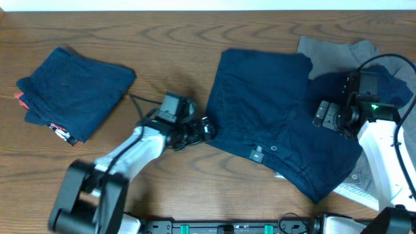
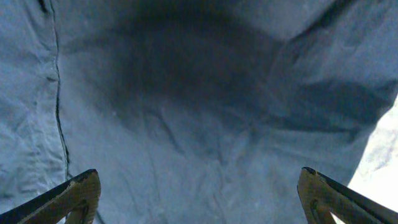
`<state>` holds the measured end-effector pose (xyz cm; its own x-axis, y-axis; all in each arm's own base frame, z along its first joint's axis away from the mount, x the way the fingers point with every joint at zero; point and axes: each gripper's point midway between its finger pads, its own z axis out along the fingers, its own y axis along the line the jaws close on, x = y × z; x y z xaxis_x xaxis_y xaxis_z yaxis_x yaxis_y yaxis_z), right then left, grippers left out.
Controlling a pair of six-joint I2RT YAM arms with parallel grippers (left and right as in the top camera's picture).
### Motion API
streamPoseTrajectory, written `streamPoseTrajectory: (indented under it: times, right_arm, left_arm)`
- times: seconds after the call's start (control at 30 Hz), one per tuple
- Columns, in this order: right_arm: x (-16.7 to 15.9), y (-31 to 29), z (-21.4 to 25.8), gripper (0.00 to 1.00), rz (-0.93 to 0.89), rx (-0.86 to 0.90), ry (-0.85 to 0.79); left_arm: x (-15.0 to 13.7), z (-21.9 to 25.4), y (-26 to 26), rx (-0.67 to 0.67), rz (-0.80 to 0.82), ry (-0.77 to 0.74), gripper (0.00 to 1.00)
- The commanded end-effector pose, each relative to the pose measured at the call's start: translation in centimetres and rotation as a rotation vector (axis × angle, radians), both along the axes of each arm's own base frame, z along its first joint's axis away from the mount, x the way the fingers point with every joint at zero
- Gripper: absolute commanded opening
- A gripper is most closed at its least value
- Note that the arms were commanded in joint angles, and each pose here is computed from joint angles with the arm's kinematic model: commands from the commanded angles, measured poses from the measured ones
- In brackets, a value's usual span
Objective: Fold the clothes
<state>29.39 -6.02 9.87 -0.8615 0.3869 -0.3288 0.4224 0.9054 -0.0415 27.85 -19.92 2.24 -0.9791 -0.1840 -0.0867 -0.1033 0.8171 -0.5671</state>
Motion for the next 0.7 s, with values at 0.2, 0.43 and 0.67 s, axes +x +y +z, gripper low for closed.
streamPoseTrajectory:
  times: [0.2,0.43,0.67]
  right_arm:
    - [0.1,-0.4,0.6,0.99,-0.019,-0.012,-0.014]
    - [0.1,-0.6,0.6,0.99,-0.025,-0.016,-0.014]
    - [0.1,-0.6,0.6,0.99,-0.025,-0.016,-0.015]
  left_arm:
    - [0.2,-1.9,-3.2,-0.048,-0.021,-0.006,0.06]
    - [4.7,4.8,0.0,-0.060,-0.006,-0.167,0.06]
    - [15.2,20.7,10.4,-0.036,0.198,-0.570,0.06]
